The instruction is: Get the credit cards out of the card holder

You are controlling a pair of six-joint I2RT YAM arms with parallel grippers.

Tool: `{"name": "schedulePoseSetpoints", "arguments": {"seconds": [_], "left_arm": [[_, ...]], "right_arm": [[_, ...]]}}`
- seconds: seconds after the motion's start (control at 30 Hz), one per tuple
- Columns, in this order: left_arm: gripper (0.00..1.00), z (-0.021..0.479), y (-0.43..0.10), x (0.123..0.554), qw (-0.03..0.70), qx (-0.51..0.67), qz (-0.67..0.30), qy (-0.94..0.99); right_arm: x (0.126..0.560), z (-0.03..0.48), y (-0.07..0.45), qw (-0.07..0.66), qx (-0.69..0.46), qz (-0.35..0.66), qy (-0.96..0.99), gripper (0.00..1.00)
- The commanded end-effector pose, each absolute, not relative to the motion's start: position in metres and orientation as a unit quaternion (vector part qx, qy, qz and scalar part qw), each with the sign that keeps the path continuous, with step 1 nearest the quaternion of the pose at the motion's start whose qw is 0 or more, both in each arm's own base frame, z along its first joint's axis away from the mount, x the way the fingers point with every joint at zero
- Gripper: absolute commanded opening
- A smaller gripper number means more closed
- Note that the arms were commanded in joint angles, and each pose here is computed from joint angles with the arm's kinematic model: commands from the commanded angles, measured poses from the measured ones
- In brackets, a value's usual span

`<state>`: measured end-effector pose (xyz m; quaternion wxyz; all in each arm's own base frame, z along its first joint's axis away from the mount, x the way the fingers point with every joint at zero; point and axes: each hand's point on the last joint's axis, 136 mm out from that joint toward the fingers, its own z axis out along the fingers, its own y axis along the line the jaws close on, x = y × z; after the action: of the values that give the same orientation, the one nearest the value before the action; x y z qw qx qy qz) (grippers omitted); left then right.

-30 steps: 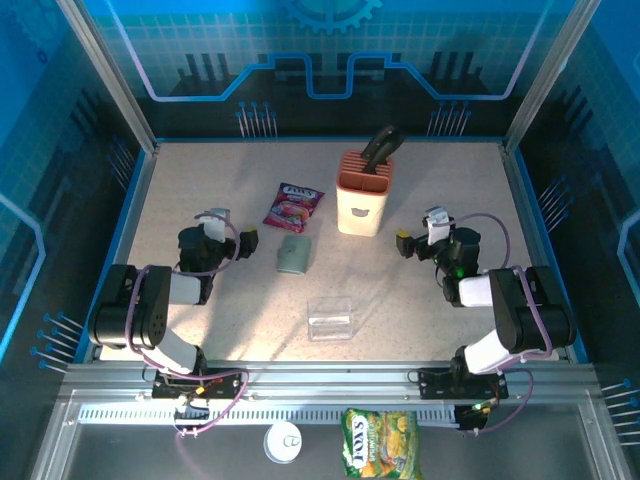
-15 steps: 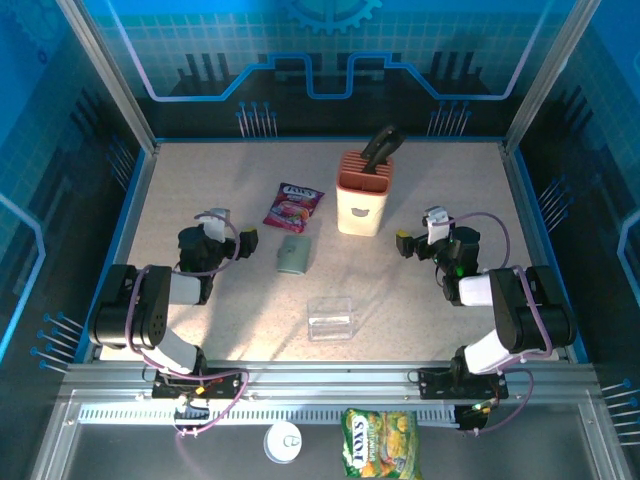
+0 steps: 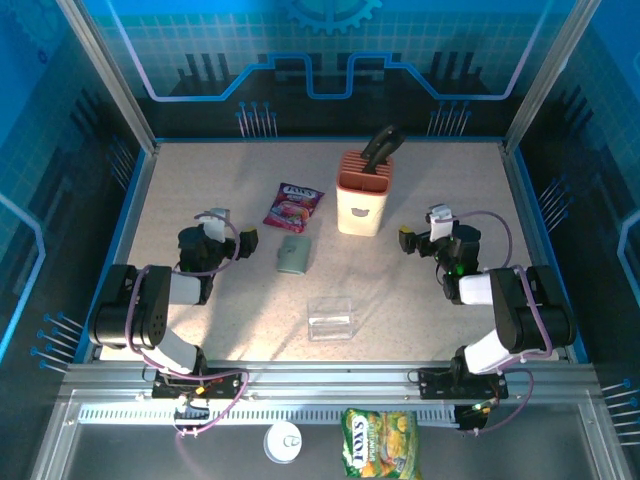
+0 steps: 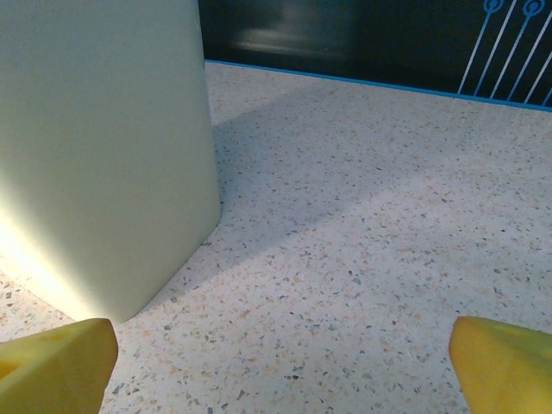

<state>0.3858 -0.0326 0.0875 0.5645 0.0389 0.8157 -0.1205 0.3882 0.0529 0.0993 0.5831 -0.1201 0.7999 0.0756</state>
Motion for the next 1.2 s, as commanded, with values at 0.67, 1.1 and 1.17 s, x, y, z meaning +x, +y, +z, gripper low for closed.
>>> {"name": "schedulePoseSetpoints", "arguments": {"seconds": [0.67, 1.1, 1.17], "left_arm": [[0.99, 0.162, -0.027, 0.373, 0.538, -0.064, -0.13, 0.83], [0.99, 0.192, -0.034, 0.339, 0.397, -0.177, -0.184, 0.882], [0.99, 0.194, -0.037, 0.333, 0.377, -0.175, -0.187, 0.89]], "right_arm": [[0.354, 0.14, 0.074, 0.504, -0.129, 0.074, 0.851, 1.0], [0.309, 0.162, 0.12, 0.394, -0.114, 0.109, 0.906, 0.89], [0.301, 0.163, 0.124, 0.373, -0.099, 0.115, 0.915, 0.87]]}}
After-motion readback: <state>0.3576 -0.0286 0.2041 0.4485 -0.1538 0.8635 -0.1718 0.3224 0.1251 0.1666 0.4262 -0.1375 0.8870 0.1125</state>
